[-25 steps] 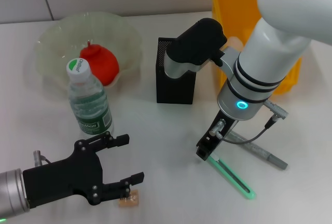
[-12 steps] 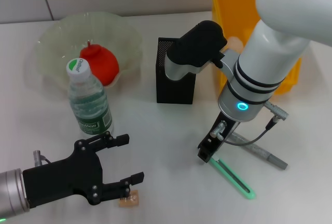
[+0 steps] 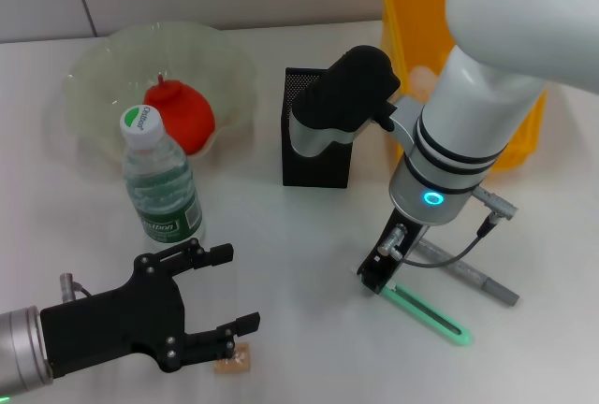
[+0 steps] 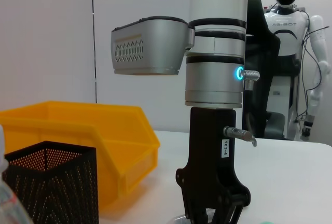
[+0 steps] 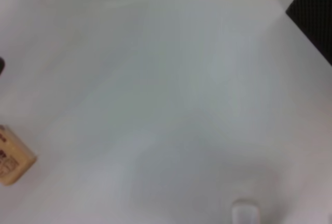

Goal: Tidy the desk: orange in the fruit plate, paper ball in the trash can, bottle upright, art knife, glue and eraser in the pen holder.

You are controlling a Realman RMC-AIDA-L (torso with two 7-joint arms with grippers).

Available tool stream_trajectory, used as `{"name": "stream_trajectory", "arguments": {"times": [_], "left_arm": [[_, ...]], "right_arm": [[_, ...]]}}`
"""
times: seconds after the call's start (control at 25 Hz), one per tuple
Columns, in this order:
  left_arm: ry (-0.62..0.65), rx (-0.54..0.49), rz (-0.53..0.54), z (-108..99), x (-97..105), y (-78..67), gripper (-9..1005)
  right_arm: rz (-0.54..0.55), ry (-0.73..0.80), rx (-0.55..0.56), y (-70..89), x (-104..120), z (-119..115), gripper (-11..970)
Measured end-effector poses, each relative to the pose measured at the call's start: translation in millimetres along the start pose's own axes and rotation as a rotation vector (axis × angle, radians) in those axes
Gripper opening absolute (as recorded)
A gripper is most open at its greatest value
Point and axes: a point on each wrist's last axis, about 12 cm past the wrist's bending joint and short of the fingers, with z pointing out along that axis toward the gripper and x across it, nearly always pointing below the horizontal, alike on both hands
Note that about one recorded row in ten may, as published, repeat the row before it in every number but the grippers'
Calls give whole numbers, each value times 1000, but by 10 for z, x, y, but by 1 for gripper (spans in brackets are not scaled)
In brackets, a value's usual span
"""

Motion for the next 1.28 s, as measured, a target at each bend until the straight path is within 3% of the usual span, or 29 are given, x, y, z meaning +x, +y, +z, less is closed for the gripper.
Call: {"name": "stream_trajectory", "arguments": {"times": [0.16,0.52,0.72,1.28], "left_arm": [[0,0,-1,-2,1,-2,808],[-2,1,1,-5,-3,-4,808],[-6,5,3,-6,-10,-4,809],[-19,-8,-12,-47,-5,-24,809]], "right_arm": [[-9,-23,-4,25,-20,-55,163],[15,-117,-65,-30,-15,-261,164],[37,-227,-134,-140,56,-529,165],[73,-555,-131,-424,532,-1350,164]]}}
